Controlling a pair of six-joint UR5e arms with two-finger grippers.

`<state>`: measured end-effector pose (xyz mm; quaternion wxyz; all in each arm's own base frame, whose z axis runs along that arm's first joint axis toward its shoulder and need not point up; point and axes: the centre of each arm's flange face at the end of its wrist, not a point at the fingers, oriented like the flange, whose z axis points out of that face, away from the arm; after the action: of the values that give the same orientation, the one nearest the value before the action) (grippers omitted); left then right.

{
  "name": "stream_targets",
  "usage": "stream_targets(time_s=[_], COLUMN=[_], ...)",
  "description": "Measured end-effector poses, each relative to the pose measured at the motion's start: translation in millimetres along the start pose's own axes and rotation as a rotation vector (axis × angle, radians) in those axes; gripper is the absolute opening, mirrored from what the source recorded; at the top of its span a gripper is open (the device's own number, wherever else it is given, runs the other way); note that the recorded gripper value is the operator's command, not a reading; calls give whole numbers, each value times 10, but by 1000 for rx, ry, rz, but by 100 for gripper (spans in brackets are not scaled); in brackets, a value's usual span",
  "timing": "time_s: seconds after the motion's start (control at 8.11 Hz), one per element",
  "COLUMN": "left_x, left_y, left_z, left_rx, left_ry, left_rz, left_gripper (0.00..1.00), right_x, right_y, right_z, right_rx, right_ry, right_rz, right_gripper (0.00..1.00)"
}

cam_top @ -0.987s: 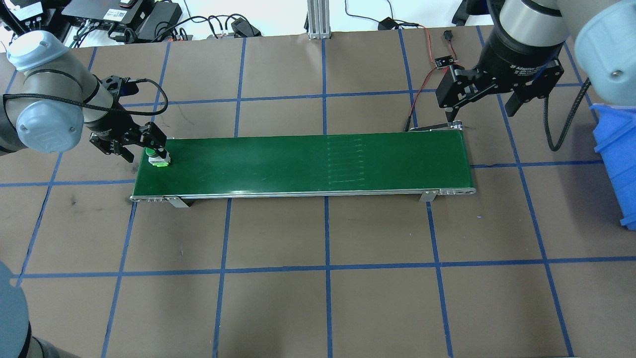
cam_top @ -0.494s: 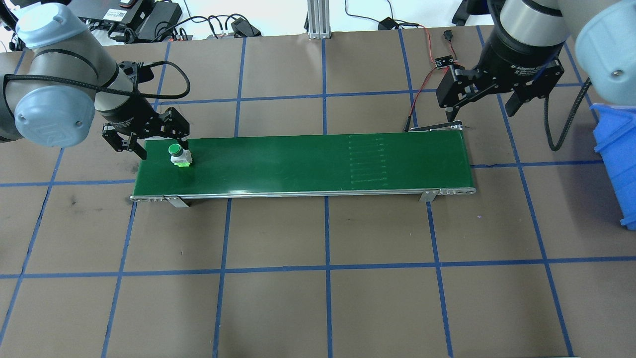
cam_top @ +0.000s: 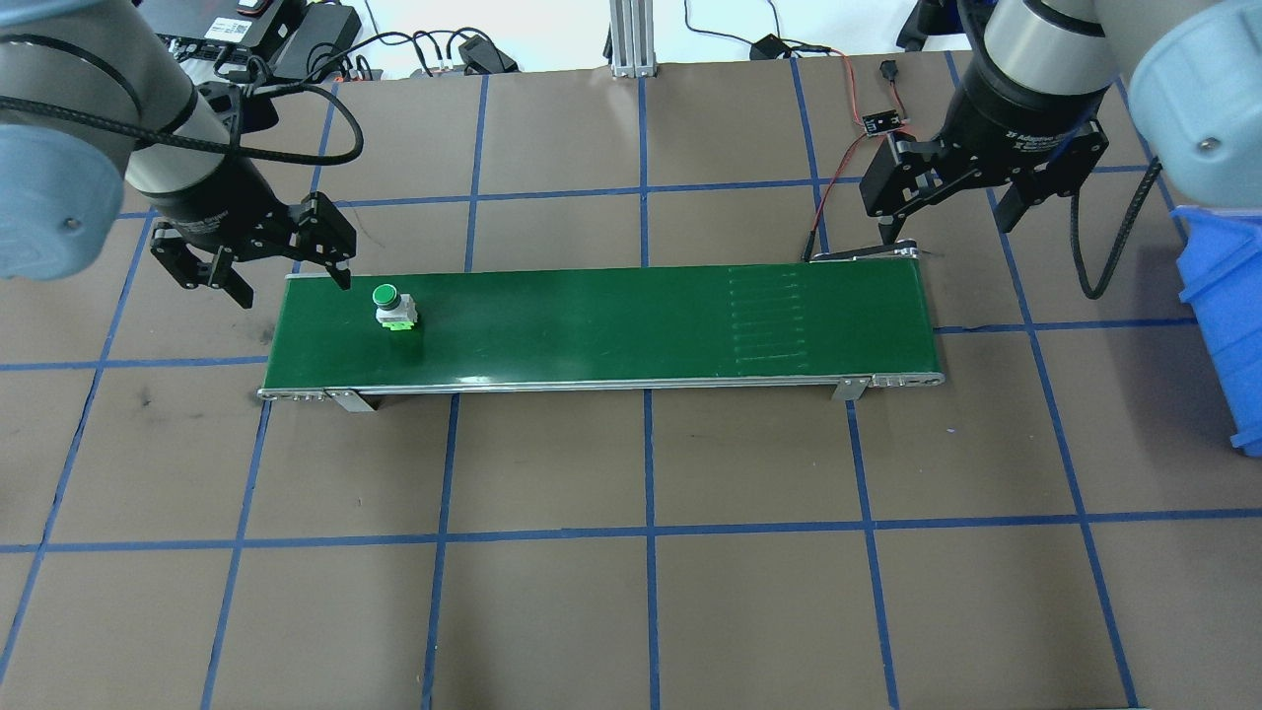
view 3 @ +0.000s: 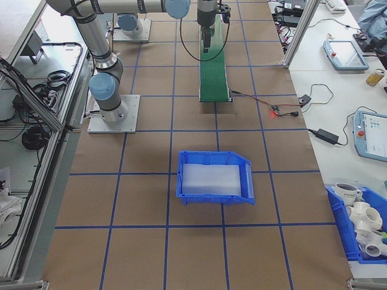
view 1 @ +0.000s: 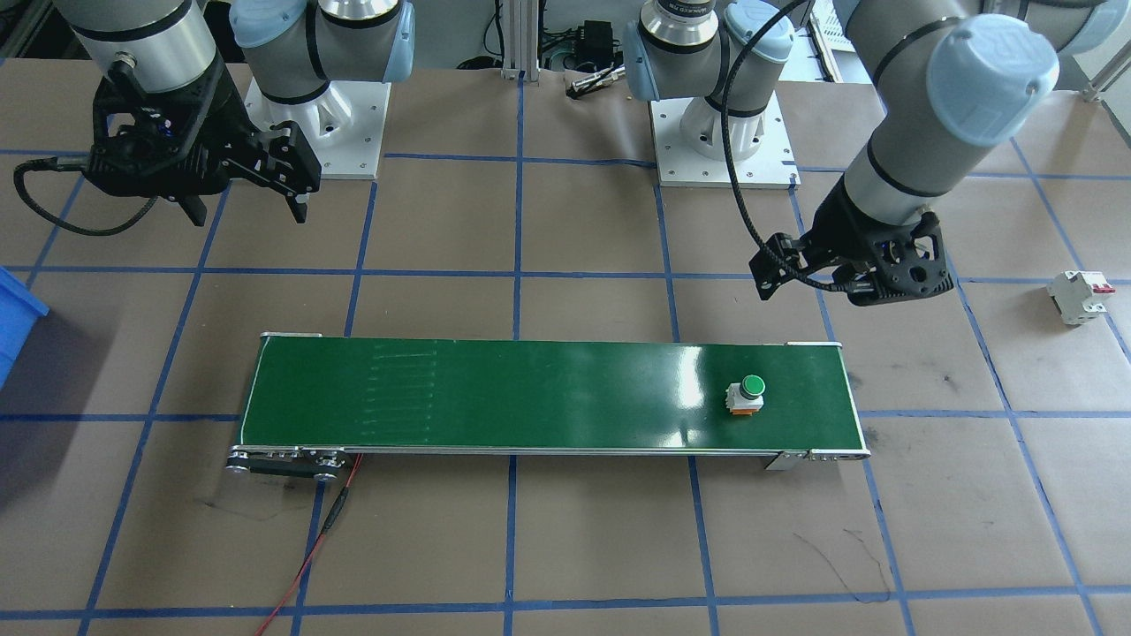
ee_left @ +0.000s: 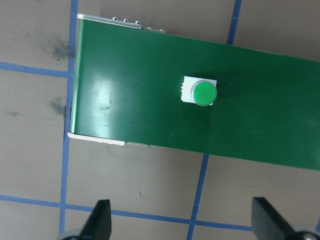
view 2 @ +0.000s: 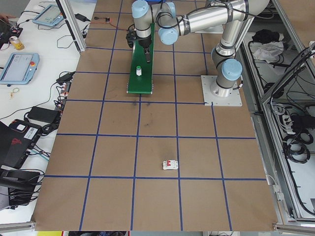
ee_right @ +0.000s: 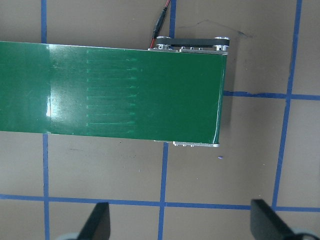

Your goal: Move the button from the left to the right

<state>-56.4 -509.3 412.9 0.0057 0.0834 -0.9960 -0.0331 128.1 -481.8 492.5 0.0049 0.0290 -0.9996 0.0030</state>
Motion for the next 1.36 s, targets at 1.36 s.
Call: stream_targets(time_s=[1.36], left_x=[10], left_y=[265], left_z=[-691], left_rx=[14], left_ry=[-25], left_rz=[73], left_gripper=[100], right_x=[27], right_y=[-807], right_z=[1320], right_rx=[-22], right_ry=[-40], right_rz=[5], right_gripper=[100])
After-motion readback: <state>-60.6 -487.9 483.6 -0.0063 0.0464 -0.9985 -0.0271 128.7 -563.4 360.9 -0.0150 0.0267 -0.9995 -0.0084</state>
